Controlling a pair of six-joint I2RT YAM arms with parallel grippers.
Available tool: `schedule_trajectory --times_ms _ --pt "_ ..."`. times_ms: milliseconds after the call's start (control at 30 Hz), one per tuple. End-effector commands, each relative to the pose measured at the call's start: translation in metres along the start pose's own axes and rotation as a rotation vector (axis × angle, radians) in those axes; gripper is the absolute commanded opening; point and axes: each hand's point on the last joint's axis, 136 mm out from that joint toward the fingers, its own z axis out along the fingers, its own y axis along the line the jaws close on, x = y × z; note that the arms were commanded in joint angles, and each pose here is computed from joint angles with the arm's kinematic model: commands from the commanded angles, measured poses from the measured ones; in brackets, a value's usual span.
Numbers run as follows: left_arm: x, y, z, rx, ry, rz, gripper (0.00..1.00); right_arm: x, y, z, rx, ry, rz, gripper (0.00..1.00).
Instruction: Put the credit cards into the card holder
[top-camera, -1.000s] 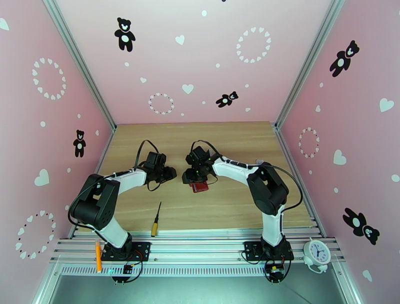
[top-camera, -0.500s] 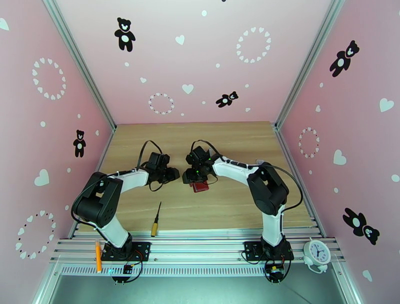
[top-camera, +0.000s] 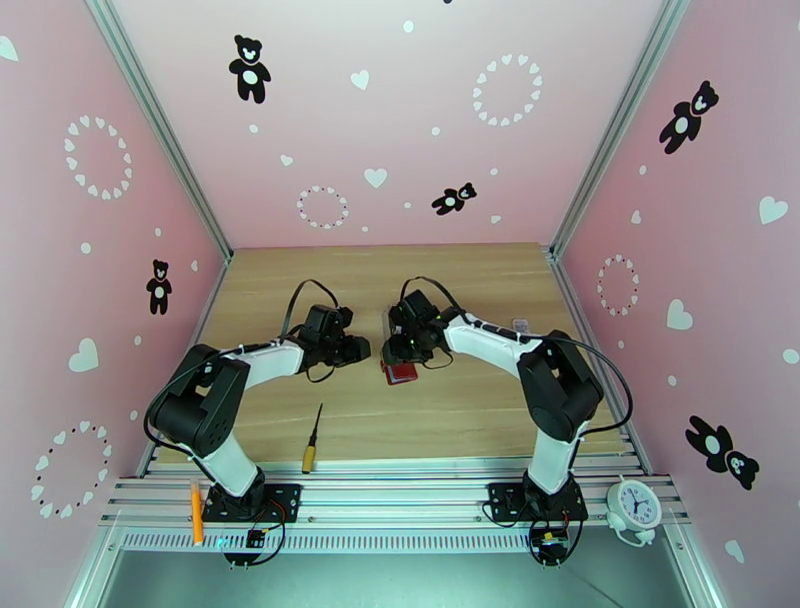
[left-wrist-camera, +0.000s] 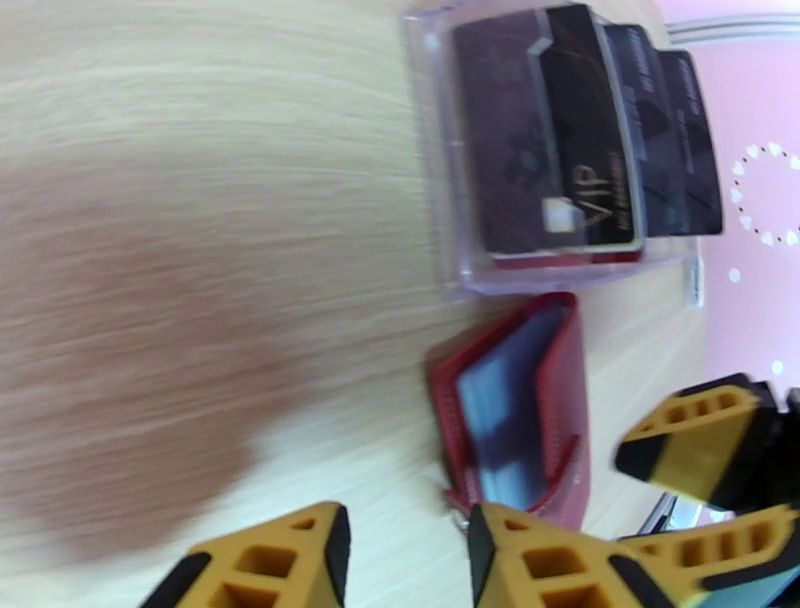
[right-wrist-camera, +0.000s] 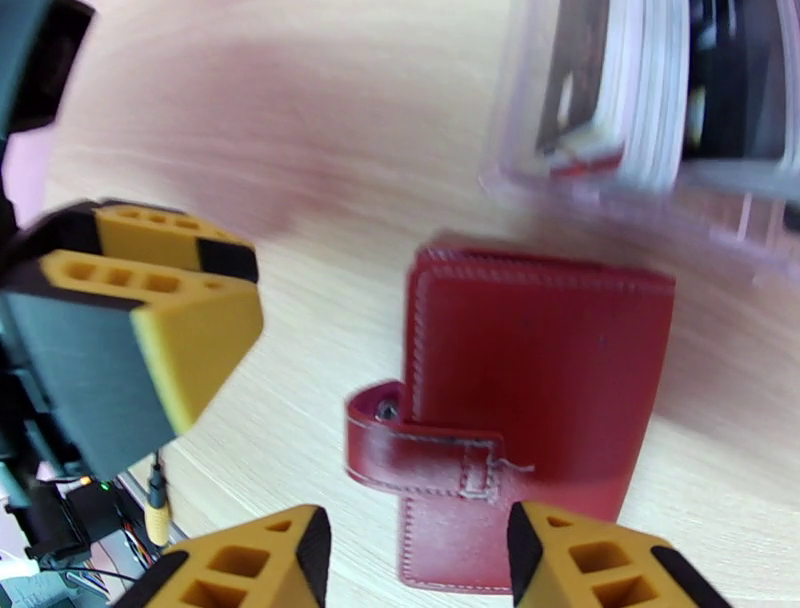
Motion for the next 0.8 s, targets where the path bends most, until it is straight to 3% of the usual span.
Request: schedule_trajectory --times_ms 0,500,767 --pt "-0.007 -0.029 -0.007 0.083 -0.033 0.083 0.4 0.003 -0.001 0.007 -0.012 0.005 0.005 0.52" --pt "-0.007 -0.037 -0.007 0.118 -0.042 0.096 0.4 0.022 0.01 0.037 -0.077 0.073 0.033 0.51" --pt "-0.005 -0.038 -0.002 0.134 -0.029 0.086 0.41 0.02 0.017 0.031 -0.091 0.059 0.02 0.51"
